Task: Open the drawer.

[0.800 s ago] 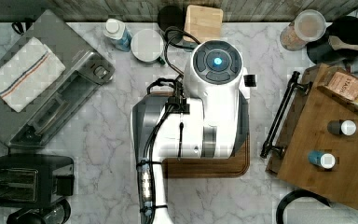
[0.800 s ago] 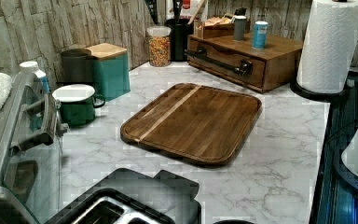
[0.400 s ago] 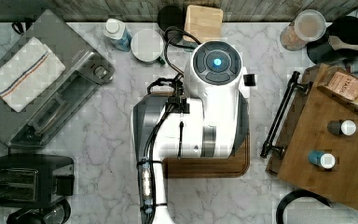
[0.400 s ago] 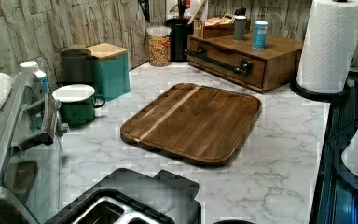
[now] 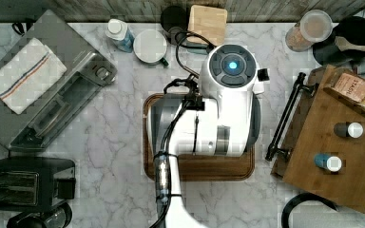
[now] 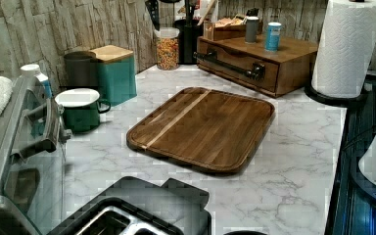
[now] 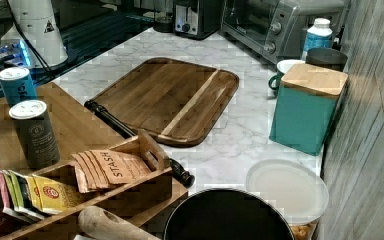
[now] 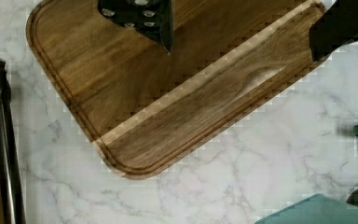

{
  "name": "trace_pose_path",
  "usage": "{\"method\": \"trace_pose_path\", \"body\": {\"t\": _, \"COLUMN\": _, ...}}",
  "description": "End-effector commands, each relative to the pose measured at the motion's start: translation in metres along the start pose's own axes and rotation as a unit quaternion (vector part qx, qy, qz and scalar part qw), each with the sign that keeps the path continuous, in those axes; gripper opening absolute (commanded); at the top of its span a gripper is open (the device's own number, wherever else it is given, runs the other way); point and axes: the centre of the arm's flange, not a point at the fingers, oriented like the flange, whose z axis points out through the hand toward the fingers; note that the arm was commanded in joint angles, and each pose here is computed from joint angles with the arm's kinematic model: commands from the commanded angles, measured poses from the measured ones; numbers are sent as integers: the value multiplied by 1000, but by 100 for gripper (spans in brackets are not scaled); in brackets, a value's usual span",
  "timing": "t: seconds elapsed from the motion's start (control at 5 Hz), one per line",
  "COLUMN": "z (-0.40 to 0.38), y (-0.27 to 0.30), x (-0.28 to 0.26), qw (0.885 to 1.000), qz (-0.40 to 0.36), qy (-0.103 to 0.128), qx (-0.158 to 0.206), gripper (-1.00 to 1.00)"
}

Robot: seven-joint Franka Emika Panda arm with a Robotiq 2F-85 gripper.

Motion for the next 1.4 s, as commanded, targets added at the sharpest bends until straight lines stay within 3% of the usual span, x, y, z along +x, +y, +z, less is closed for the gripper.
{"method": "trace_pose_path", "body": {"t": 0.2, "z": 21, "y": 115, "x": 72, "qw": 999, "qz": -7, "qy": 29, "qx": -31, "gripper": 100}}
{"method": "trace_pose_path", "body": {"t": 0.4, "z": 26, "y": 139, "x": 87, "qw": 997, "qz": -29, "qy": 55, "qx": -41, "gripper": 100}}
{"method": "trace_pose_path", "body": {"t": 0.8, "z": 49, "y": 166, "x": 98, "qw": 996, "qz": -46, "qy": 63, "qx": -54, "gripper": 100}}
{"method": "trace_pose_path", "body": {"t": 1.0, "z": 63, "y": 165, "x": 97, "qw": 992, "qz": -64, "qy": 82, "qx": -67, "gripper": 100}}
{"method": "trace_pose_path", "body": {"t": 1.2, "z": 74, "y": 168, "x": 101, "qw": 991, "qz": -75, "qy": 75, "qx": -82, "gripper": 100}}
{"method": "trace_pose_path", "body": {"t": 1.4, "z": 78, "y": 165, "x": 106, "qw": 986, "qz": -90, "qy": 56, "qx": -127, "gripper": 100}}
